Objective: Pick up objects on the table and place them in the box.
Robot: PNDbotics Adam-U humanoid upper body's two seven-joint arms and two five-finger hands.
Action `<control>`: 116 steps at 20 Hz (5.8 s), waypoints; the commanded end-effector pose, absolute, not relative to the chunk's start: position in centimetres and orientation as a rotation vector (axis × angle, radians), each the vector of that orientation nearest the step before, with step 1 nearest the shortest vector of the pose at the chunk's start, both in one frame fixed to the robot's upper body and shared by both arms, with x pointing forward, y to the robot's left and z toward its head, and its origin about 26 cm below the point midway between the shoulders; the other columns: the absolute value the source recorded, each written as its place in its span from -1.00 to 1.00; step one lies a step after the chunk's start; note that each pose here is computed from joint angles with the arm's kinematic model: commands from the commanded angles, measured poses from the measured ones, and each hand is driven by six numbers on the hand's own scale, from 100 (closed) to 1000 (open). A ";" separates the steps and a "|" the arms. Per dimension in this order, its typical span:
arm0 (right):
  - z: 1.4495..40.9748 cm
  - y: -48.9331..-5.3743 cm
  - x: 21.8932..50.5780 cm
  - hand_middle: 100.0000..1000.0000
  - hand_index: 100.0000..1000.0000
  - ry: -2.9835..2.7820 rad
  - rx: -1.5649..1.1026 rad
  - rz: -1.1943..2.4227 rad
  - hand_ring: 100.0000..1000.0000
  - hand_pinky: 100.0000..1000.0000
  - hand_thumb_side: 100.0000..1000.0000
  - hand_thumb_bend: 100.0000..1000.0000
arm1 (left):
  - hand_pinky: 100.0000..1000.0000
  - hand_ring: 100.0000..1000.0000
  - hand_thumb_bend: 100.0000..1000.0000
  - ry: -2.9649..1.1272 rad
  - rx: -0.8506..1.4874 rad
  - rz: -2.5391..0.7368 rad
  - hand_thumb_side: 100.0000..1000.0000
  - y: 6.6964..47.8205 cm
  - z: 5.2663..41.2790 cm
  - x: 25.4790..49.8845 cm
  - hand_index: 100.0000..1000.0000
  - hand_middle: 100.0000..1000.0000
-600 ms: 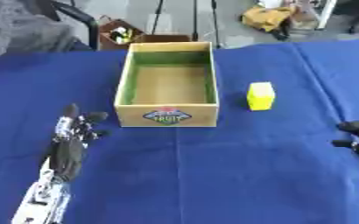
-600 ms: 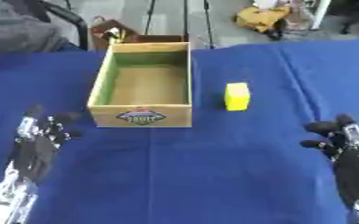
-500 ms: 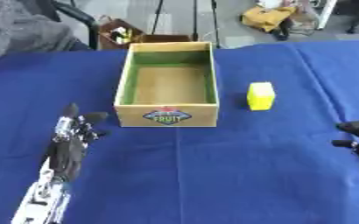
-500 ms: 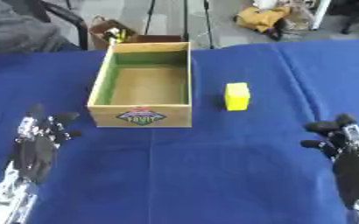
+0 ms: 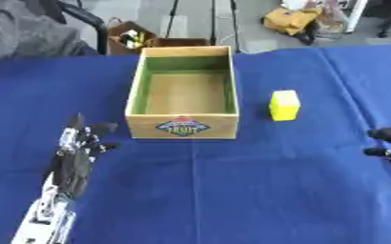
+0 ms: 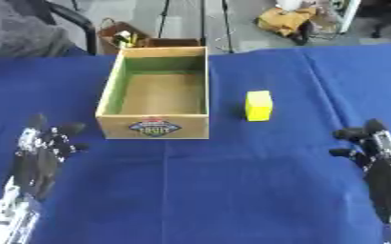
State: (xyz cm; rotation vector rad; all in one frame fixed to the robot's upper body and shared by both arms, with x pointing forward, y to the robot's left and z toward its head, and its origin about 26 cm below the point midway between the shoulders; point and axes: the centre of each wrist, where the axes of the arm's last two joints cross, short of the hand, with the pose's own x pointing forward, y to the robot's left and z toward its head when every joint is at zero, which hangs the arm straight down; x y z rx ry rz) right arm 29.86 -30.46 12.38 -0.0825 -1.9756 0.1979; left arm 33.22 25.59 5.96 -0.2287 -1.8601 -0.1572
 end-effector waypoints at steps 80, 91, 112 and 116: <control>17.9 -35.9 46.4 0.70 0.71 -1.366 -0.697 1.439 0.86 0.66 -0.12 -0.13 | 0.40 0.77 -0.47 -1.875 -0.296 -0.282 1.00 24.3 7.3 33.9 0.23 0.35; 17.1 -35.7 46.5 0.69 0.73 -1.370 -0.757 1.408 0.78 0.56 -0.04 -0.12 | 0.40 0.76 -0.47 -1.874 -0.297 -0.279 1.00 24.2 7.2 33.9 0.23 0.34; 15.4 -35.1 46.5 0.62 0.68 -1.373 -0.895 1.388 0.35 0.09 -0.10 -0.36 | 0.40 0.76 -0.46 -1.877 -0.295 -0.276 1.00 24.2 7.3 33.9 0.23 0.34; 15.1 -35.0 46.5 0.60 0.66 -1.373 -0.890 1.386 0.29 0.02 -0.21 -0.49 | 0.40 0.76 -0.46 -1.877 -0.296 -0.276 1.00 24.2 7.3 33.9 0.23 0.34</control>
